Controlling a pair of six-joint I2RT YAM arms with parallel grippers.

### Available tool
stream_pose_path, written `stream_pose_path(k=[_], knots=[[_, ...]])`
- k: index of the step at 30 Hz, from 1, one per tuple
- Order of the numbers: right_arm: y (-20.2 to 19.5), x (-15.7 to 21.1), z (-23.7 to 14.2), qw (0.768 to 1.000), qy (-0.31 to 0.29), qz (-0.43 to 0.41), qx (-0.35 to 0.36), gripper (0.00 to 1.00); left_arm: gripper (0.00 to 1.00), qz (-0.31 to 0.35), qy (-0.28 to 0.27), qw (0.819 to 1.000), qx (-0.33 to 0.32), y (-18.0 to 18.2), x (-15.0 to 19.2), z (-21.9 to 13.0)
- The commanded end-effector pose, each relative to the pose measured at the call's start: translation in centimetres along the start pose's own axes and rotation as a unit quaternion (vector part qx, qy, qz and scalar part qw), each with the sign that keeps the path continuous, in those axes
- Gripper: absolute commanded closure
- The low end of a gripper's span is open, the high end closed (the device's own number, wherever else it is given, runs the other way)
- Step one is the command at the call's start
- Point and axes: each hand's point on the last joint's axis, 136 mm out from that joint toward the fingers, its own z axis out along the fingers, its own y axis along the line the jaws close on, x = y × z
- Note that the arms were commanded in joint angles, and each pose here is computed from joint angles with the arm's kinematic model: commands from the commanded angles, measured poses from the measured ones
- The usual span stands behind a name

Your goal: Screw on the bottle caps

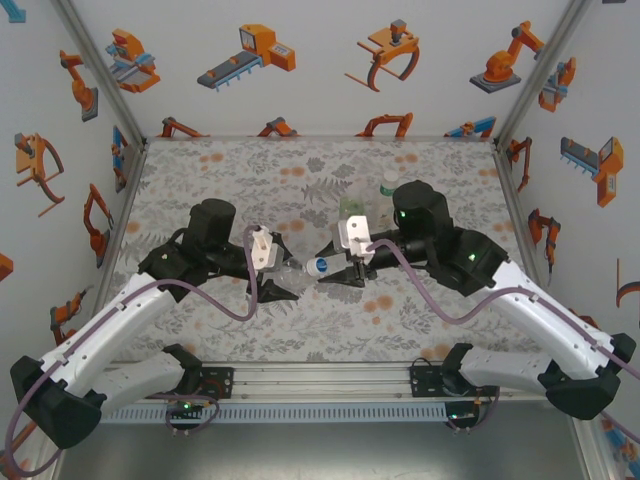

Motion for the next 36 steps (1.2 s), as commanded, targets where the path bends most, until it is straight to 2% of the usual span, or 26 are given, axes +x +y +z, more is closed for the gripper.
stream_pose_path(k=[1, 5, 9, 12, 16, 19, 22, 24, 27, 28, 29, 30, 31, 34, 36], knots=[[-0.1, -1.9, -0.5, 1.000, -0.025, -0.018, 0.000, 0.55, 1.00, 0.015, -0.003, 1.000, -0.003, 0.2, -0.9, -0.3], [-0.2, -2.2, -0.6, 0.999, -0.030, -0.019, 0.002, 0.55, 1.00, 0.014, -0.002, 1.000, -0.003, 0.2, -0.9, -0.3], [-0.4, -1.8, -0.4, 1.000, -0.021, -0.015, 0.008, 0.63, 1.00, 0.015, -0.002, 1.000, -0.004, 0.2, -0.8, -0.3], [-0.9, -1.4, -0.4, 1.000, -0.012, -0.010, 0.021, 0.75, 1.00, 0.015, 0.001, 1.000, -0.009, 0.4, -0.7, -0.4], [-3.1, -0.4, -0.5, 0.996, 0.006, 0.030, 0.086, 1.00, 1.00, 0.020, 0.014, 0.999, -0.031, 1.0, -0.5, -0.6], [-4.7, 0.4, -0.6, 0.987, -0.001, 0.089, 0.136, 1.00, 1.00, 0.024, 0.017, 0.999, -0.045, 1.3, -0.4, -0.7], [-6.3, 0.8, -0.6, 0.965, -0.031, 0.188, 0.179, 1.00, 1.00, 0.028, 0.021, 0.997, -0.065, 1.9, -0.2, -0.8], [-7.1, 1.3, -0.6, 0.945, -0.052, 0.254, 0.200, 1.00, 1.00, 0.027, 0.028, 0.996, -0.080, 2.3, 0.0, -0.9], [-8.6, 2.3, -1.4, 0.896, -0.090, 0.357, 0.249, 1.00, 1.00, 0.026, 0.038, 0.993, -0.105, 3.1, 0.3, -1.1], [-9.1, 2.9, -1.8, 0.873, -0.101, 0.394, 0.271, 1.00, 1.00, 0.025, 0.040, 0.993, -0.112, 3.4, 0.4, -1.2], [-9.7, 4.0, -2.4, 0.839, -0.112, 0.441, 0.297, 1.00, 1.00, 0.026, 0.042, 0.992, -0.120, 3.6, 0.5, -1.3], [-9.9, 4.6, -2.7, 0.819, -0.118, 0.470, 0.308, 1.00, 1.00, 0.026, 0.043, 0.991, -0.125, 3.8, 0.5, -1.3], [-10.2, 5.4, -3.0, 0.787, -0.126, 0.510, 0.323, 1.00, 1.00, 0.026, 0.044, 0.990, -0.130, 3.9, 0.5, -1.4], [-10.2, 7.7, -3.5, 0.702, -0.137, 0.607, 0.346, 1.00, 1.00, 0.027, 0.046, 0.989, -0.139, 4.2, 0.6, -1.5], [-10.1, 8.7, -3.4, 0.659, -0.141, 0.651, 0.349, 1.00, 1.00, 0.025, 0.047, 0.988, -0.143, 4.4, 0.7, -1.5]])
